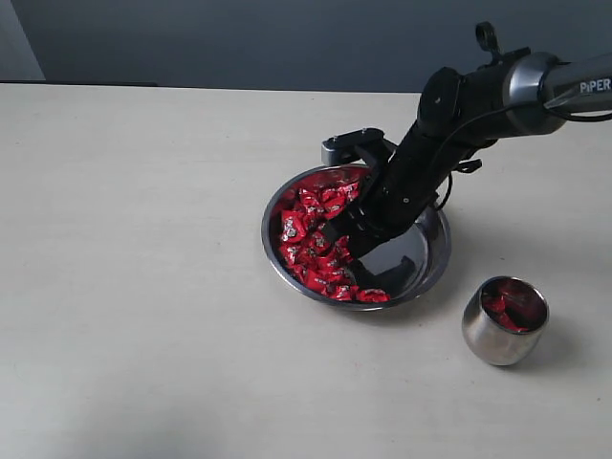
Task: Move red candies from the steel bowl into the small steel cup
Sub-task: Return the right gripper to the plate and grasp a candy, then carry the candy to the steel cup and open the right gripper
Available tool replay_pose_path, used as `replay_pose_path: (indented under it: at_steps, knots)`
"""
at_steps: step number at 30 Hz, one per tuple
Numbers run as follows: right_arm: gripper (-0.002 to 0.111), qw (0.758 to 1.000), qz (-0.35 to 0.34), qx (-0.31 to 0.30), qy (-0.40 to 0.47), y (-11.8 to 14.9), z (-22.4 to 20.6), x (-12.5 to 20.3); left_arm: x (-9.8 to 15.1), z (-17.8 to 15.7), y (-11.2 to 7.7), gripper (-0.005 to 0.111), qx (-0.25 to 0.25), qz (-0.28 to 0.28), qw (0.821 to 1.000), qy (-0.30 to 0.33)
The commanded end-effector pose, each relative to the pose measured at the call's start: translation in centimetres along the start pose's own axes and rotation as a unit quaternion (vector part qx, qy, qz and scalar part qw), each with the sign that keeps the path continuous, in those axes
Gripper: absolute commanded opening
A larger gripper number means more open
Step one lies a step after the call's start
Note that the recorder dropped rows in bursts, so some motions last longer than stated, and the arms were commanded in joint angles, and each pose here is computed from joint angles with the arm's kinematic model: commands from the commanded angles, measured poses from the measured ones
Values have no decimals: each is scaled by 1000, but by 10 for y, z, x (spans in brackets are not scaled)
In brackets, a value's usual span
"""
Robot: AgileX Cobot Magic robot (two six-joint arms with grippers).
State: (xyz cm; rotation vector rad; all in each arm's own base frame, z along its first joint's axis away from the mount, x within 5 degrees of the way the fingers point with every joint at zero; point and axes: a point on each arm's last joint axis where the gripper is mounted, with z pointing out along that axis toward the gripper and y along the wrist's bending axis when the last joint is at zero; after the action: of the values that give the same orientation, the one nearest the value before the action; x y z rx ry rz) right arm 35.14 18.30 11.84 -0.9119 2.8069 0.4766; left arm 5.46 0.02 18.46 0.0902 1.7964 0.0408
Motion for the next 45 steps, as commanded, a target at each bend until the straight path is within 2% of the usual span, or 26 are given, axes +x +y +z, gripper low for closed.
replay_pose_path:
  at_steps: [1,8,14,17,21,25,31,35,45]
  knots:
    - [0,1000,-4,2,-5,-1,-2,-1,-1,0,0,0,4,-1,1000,-6]
    - [0,999,-16,-22,25,9,-21,4,-1,0,0,0,4,-1,1000,-6]
    - [0,999,-32,-15,-17,22,-62,0,-1,0,0,0,4,-1,1000,-6]
    - [0,999,-30,13,-27,29,-97,5,-1,0,0,0,4,-1,1000,-6]
    - [0,997,-7,74,-16,32,-129,32,-1,0,0,0,4,-1,1000,-6]
    - [0,995,11,101,-24,38,-142,66,-1,0,0,0,4,-1,1000,-6]
    - [0,990,64,125,-29,42,-150,97,-1,0,0,0,4,-1,1000,-6]
    - [0,984,93,151,2,37,-144,113,-1,0,0,0,4,-1,1000,-6]
    - [0,972,130,192,26,29,-137,126,-1,0,0,0,4,-1,1000,-6]
